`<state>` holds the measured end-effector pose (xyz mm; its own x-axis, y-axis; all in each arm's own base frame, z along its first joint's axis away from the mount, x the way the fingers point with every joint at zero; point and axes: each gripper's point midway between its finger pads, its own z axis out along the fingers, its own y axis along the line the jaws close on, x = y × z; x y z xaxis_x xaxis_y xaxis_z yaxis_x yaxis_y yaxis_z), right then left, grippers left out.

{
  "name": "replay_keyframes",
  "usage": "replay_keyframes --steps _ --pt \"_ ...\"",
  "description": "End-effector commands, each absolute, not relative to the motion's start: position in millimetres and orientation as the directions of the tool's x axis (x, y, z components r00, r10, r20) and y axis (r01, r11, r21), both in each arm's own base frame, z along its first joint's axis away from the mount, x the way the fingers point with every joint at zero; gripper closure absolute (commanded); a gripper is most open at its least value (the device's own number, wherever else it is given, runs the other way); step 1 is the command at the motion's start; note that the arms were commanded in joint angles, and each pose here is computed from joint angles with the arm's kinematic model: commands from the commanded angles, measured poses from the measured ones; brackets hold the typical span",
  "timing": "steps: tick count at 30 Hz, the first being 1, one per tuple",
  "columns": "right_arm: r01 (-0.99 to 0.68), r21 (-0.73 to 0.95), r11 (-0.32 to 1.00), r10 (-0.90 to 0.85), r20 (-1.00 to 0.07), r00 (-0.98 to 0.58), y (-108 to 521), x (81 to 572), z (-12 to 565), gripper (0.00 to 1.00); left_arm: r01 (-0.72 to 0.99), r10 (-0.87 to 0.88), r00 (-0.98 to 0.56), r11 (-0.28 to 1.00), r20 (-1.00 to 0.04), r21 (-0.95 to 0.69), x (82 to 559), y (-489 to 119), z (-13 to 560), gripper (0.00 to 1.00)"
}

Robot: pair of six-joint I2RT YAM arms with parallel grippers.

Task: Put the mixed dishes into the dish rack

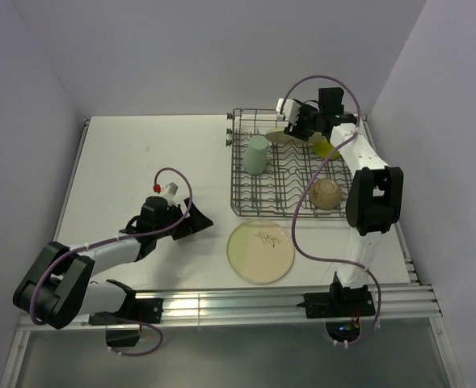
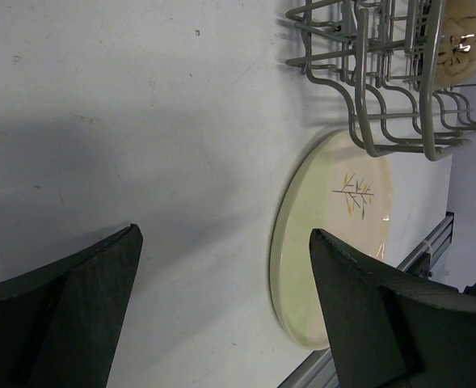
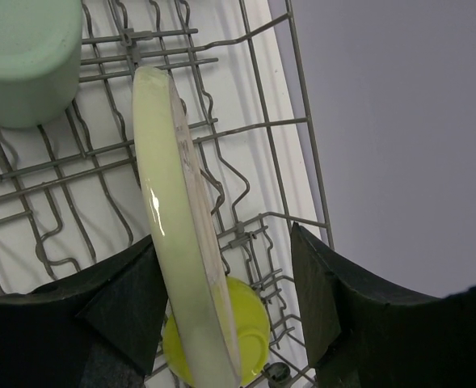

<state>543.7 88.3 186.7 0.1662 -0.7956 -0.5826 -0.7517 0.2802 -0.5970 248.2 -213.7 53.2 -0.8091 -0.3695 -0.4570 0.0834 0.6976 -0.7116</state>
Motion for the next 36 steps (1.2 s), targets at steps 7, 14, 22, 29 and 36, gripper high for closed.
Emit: replay_keyframes --steps 7,14,22,29,36 --pt "-0.681 -0.677 0.28 -0.77 -0.582 0.261 92.9 529.1 244.8 0.34 0.131 -0.384 -0.786 0.662 -0.484 -0.738 253.8 -222.6 73.3 0.09" --pt "-0.701 -0.669 0.248 -0.76 -0.583 0.287 103.8 509.4 243.6 0.34 0.132 -0.378 -0.79 0.664 -0.483 -0.736 252.6 -224.3 72.6 0.09" --pt "-0.724 -0.659 0.203 -0.746 -0.583 0.32 120.3 493.5 242.3 0.34 0.124 -0.374 -0.794 0.672 -0.479 -0.73 252.9 -226.0 68.9 0.09" --pt "-0.731 -0.66 0.172 -0.713 -0.595 0.37 144.5 479.4 254.6 0.34 0.115 -0.369 -0.8 0.68 -0.474 -0.724 253.3 -225.9 67.0 0.09" --pt "-0.619 -0.748 0.241 -0.618 -0.609 0.496 180.8 453.2 350.7 0.33 0.104 -0.334 -0.834 0.686 -0.439 -0.72 245.4 -233.0 69.6 0.1"
